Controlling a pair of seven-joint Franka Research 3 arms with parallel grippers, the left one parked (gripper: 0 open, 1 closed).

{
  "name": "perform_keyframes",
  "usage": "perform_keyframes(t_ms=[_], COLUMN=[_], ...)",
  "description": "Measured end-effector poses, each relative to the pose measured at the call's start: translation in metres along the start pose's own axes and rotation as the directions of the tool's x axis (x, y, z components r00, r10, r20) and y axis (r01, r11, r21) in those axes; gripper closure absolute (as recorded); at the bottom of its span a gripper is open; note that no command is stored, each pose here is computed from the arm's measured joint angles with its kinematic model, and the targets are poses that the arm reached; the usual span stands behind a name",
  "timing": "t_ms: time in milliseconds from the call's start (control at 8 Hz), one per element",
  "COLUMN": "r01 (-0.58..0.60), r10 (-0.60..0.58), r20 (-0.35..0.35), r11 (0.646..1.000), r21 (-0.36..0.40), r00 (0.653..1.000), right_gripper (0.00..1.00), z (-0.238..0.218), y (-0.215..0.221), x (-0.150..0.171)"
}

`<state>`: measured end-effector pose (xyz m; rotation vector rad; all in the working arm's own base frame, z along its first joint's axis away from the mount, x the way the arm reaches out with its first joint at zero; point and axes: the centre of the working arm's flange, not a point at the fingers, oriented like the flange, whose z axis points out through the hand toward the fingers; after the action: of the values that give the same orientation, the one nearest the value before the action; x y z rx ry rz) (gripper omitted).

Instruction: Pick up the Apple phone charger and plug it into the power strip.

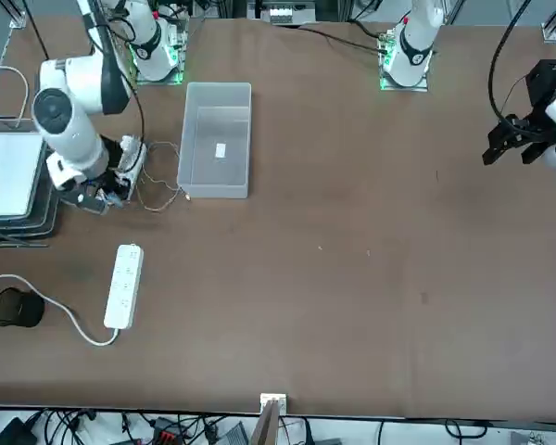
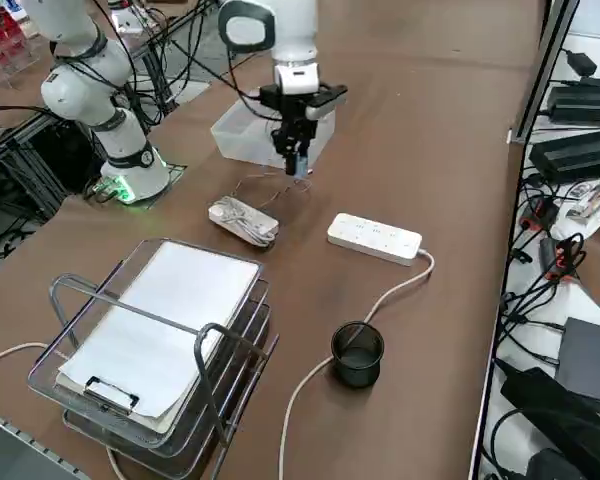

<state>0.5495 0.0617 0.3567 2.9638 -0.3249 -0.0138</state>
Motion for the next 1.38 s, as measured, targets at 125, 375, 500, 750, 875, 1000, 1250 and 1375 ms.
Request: perform_keyframes(t_ms=[125, 375, 500, 750, 875, 1000, 1250, 1375], r01=[-0.016, -0.007, 0.004, 0.023, 0.038, 0.052, 0.078, 0.096], r10=[0.016, 0.005, -0.006, -0.026, -0.042, -0.058, -0.086, -0.104], r20=[0.013, 0.015, 0.016, 0.029, 0.043, 0.056, 0.072, 0.067], r11=[0.999, 0.996, 0.994, 0.994, 0.994, 0.993, 0.992, 0.990], r21=[0.029, 0.087, 0.107, 0.109, 0.104, 0.102, 0.101, 0.105], r00=[1.000, 1.000, 1.000, 0.999, 0.998, 0.997, 0.994, 0.992], right_gripper=[0.63, 0.63, 0.63, 0.63, 0.63, 0.63, 0.63, 0.63], z=[-0.006, -0.008, -0.004, 0.014, 0.027, 0.038, 0.057, 0.068], y=[-0.015, -0.032, -0.037, -0.038, -0.032, -0.024, -0.016, -0.016], x=[0.023, 0.061, 0.075, 0.093, 0.097, 0.100, 0.103, 0.102])
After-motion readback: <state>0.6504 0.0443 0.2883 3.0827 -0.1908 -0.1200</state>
